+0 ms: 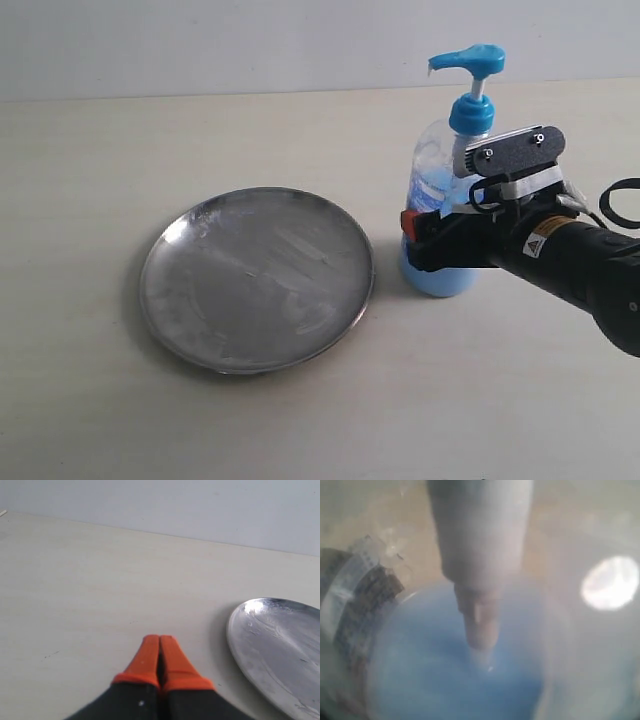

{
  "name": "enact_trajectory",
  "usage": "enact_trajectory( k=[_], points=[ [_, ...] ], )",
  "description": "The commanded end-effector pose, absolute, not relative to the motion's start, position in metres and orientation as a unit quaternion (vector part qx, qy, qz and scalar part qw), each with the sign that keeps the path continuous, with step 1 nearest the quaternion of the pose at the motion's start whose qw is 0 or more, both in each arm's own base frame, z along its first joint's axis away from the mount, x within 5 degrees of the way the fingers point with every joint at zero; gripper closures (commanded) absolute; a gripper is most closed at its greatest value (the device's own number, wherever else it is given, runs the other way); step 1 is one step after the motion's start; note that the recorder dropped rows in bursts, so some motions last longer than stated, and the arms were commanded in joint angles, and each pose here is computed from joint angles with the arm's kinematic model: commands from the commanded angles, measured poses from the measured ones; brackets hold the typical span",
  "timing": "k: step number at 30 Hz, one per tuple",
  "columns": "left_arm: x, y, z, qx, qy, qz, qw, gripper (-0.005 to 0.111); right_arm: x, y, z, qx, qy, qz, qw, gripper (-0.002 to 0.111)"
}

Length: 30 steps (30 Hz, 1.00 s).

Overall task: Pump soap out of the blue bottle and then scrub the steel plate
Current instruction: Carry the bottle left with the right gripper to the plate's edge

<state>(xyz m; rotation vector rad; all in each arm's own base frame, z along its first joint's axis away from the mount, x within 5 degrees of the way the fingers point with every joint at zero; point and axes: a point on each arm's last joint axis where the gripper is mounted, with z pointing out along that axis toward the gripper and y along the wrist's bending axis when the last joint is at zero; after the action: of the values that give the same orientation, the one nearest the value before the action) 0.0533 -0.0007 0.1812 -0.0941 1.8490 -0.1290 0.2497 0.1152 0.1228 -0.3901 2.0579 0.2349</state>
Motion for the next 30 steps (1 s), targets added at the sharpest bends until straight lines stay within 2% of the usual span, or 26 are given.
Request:
enact_trajectory(
  k=[1, 13, 18, 25, 30],
  points=[
    [0.053, -0.001, 0.181, -0.04, 0.796, -0.053, 0.602, 0.107, 0.249, 0.12, 0.128, -0.204, 0.825, 0.099, 0.517, 0.106],
    [0.053, -0.001, 0.181, -0.04, 0.796, -0.053, 0.602, 0.107, 0.242, 0.117, 0.152, -0.234, 0.82, 0.083, 0.516, 0.108],
    [0.053, -0.001, 0.181, -0.04, 0.796, -0.053, 0.602, 0.107, 0.235, 0.126, 0.15, -0.256, 0.824, 0.077, 0.499, 0.108],
    [0.053, -0.001, 0.181, -0.04, 0.796, -0.053, 0.602, 0.107, 0.221, 0.14, 0.147, -0.271, 0.829, 0.003, 0.49, 0.108],
    [0.053, -0.001, 0.181, -0.04, 0.796, -0.053, 0.602, 0.107, 0.215, 0.147, 0.147, -0.262, 0.832, -0.003, 0.489, 0.108]
  ],
)
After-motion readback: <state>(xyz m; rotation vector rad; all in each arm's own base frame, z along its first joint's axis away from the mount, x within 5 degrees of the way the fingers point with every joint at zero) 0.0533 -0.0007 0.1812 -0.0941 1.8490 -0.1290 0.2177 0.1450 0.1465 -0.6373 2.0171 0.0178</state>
